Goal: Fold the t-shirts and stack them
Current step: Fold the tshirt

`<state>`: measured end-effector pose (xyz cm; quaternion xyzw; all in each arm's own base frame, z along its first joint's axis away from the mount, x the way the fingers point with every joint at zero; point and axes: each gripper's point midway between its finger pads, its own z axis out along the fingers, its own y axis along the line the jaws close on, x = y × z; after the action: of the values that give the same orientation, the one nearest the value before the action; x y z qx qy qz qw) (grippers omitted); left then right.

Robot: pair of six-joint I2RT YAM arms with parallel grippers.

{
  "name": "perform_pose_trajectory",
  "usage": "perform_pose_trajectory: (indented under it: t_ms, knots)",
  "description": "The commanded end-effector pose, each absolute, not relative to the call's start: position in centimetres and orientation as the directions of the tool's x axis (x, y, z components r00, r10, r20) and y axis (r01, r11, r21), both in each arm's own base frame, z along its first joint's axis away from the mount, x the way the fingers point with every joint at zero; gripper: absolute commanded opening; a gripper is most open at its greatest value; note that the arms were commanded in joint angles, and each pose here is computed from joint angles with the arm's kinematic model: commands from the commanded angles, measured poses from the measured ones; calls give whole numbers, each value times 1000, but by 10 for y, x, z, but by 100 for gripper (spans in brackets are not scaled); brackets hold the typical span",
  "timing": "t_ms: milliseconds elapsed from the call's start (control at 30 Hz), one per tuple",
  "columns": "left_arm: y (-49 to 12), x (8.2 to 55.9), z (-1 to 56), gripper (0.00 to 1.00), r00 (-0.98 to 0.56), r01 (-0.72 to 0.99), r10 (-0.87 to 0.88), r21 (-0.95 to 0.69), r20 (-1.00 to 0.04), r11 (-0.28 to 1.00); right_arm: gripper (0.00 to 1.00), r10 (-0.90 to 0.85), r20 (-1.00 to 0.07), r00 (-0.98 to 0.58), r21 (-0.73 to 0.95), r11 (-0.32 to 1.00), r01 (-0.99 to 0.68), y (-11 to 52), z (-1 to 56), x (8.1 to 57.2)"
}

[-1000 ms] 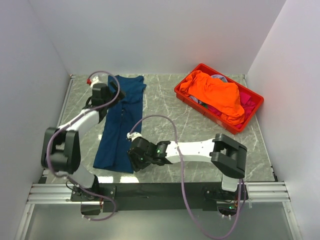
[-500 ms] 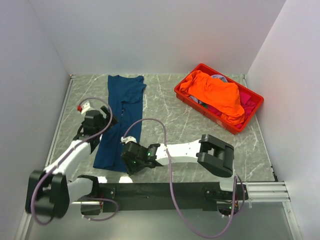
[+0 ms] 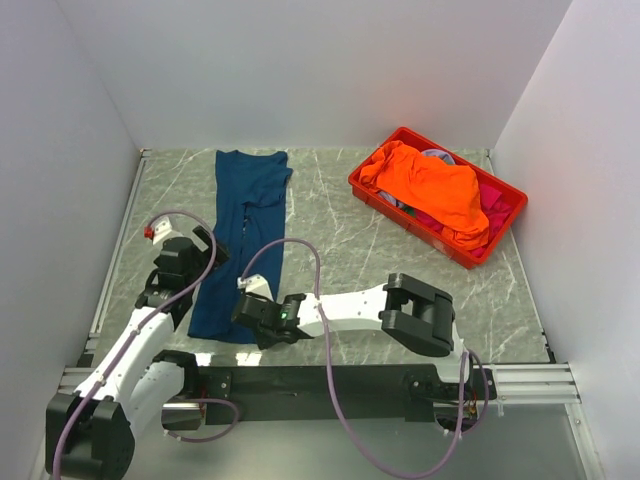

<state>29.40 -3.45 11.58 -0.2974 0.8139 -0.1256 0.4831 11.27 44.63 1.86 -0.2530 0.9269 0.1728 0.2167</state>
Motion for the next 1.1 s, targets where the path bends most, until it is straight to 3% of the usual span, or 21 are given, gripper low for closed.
perform_pose_trajectory:
  t_ms: [0,100,133,533,767,1067]
  knots:
    - [-30,289,111,99,-353,-380,-602,-478,-717,792,22,-427,-452,-784,54,864,-501,411,-6,116]
    - [-32,287,108,99,-366,-369,-597,-477,-714,797,1,-429,-444,-787,-3,879,-478,391,-11,118]
    - [-35,287,108,99,-370,-361,-596,-482,-712,799,0,-426,-445,-787,-25,885,-465,384,-11,121]
    - [-81,261,95,99,-478,-267,-493,-415,-727,870,0,-378,-412,-829,-105,924,-368,308,-13,128]
    - [-109,235,68,100,-553,-266,-477,-398,-683,878,0,-351,-411,-841,-132,936,-326,275,-9,132]
    - [-131,193,58,99,-587,-305,-467,-354,-661,884,0,-290,-426,-857,-59,954,-294,258,-6,140]
